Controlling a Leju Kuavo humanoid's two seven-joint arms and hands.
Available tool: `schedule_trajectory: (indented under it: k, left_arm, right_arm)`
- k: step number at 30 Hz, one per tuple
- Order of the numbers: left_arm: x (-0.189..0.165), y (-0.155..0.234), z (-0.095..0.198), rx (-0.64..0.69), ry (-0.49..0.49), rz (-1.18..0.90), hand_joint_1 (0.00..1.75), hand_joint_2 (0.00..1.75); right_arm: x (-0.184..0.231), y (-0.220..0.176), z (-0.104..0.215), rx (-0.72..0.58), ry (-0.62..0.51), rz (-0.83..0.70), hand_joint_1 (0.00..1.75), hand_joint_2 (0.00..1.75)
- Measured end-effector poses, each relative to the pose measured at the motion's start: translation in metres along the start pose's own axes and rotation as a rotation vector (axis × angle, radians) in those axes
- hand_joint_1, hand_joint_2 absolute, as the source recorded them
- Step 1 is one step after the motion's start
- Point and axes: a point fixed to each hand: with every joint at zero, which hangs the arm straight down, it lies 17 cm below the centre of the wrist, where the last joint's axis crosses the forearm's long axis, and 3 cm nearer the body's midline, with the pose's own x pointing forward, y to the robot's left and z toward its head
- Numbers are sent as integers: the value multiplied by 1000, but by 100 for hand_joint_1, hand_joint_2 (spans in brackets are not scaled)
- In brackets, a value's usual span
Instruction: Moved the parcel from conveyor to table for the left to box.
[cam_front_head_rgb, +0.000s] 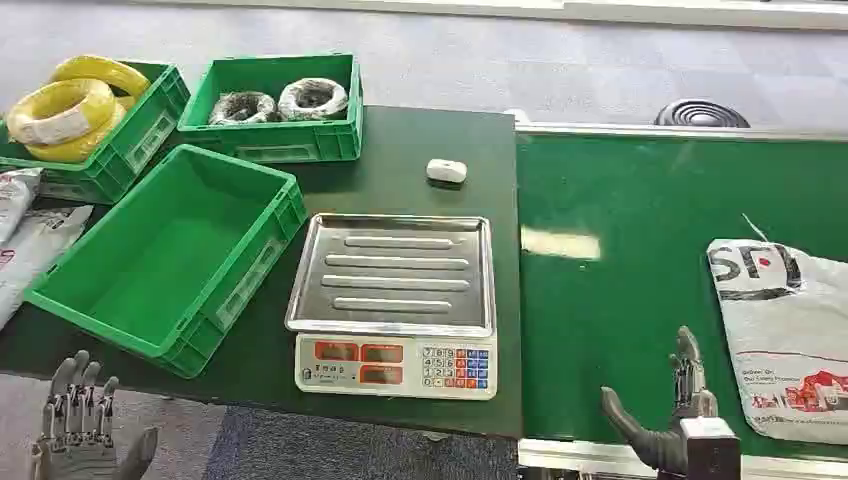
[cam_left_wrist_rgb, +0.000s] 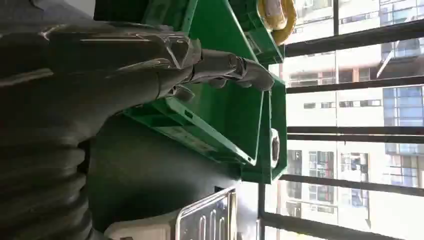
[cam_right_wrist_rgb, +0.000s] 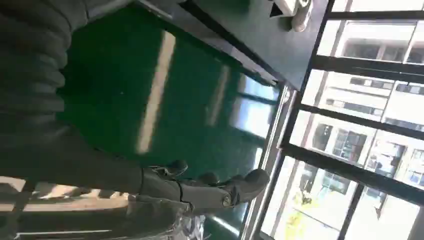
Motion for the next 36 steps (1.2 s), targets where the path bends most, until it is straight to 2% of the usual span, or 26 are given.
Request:
schedule_trajectory:
  k: [1,5,7,8,10,12,14,18,26,28,30,32,33,36]
  left_arm:
    - [-1,1,0,9,5,-9,0,175]
    - [-9,7,-3,46,33,-34,0,175]
    - [-11,7,-5,46,38,-30,0,175]
    - [-13,7,-6,45,36,-29,0,175]
    - [-17,3,-9,38,33,-17,0,175]
    - [-21,-4,-7,21,41,-10,0,175]
    - [-25,-8,-6,9,49,-3,0,175]
    - [-29,-14,-6,-9,59,7,0,175]
    - [-31,-21,-10,-24,60,9,0,175]
    - [-31,-23,-11,-28,61,9,0,175]
    - [-32,-26,-11,-40,60,12,0,175]
    - [-33,-29,-13,-54,60,18,0,175]
    - [-34,-31,-14,-65,62,19,0,175]
    - [-35,-36,-16,-87,61,27,0,175]
  right_arm:
    - [-4,-5,-4,-10,5,59,0,175]
    - [-40,-56,-47,-81,29,476,0,175]
    - [-79,-88,-81,-78,132,584,0,175]
    - [-106,-113,-100,-74,236,649,0,175]
    - [-164,-191,-113,-71,558,815,0,175]
    - [-177,-261,-114,-148,747,888,0,175]
    - [-176,-298,-119,-181,789,909,0,175]
    - [-181,-328,-108,-212,834,931,0,175]
    - [-184,-347,-101,-234,884,916,0,175]
    - [-191,-351,-92,-210,958,914,0,175]
    - [-207,-349,-69,-137,1094,895,0,175]
    - [-223,-345,-40,-52,1239,865,150,175]
    - [-229,-342,-25,-11,1296,849,166,175]
    - [-239,-335,-2,71,1377,818,168,175]
